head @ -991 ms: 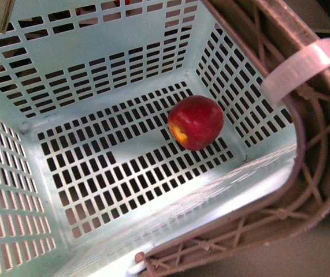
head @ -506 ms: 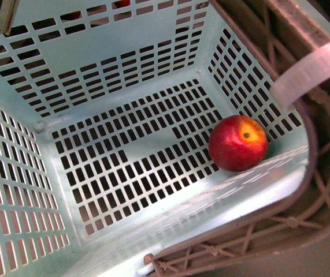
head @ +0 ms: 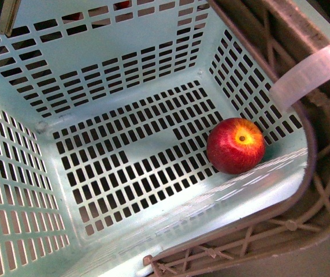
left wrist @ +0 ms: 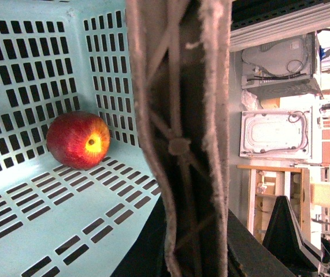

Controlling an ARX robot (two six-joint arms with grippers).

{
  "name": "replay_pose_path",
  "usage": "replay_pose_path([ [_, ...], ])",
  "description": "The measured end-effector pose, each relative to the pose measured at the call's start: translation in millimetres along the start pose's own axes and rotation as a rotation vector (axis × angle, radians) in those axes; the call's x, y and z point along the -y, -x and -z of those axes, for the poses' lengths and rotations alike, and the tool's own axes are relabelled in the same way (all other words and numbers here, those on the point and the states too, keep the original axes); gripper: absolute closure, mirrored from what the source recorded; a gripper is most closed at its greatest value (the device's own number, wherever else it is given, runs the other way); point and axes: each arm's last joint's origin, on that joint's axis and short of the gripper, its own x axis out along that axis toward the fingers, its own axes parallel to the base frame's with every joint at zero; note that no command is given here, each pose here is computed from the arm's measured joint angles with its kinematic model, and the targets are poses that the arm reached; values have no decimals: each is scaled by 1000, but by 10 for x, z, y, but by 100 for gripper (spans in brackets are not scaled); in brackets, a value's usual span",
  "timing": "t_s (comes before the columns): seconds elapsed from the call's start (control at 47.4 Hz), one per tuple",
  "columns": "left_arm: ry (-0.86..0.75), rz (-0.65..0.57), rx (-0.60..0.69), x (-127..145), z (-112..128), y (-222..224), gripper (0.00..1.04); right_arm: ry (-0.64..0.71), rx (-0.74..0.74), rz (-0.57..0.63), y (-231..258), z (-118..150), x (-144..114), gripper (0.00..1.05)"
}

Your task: Pick apple with right arm and hold basket with left

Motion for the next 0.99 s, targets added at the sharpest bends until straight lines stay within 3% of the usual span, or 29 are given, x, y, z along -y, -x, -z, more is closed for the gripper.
replay_pose_path([
  [0.591, -1, -2, 3, 1, -2, 0, 97, 0, 15, 22, 226, 195, 34, 103],
  [0.991, 0, -2, 3, 1, -2, 0, 97, 0, 26, 21, 317, 186, 32, 103],
])
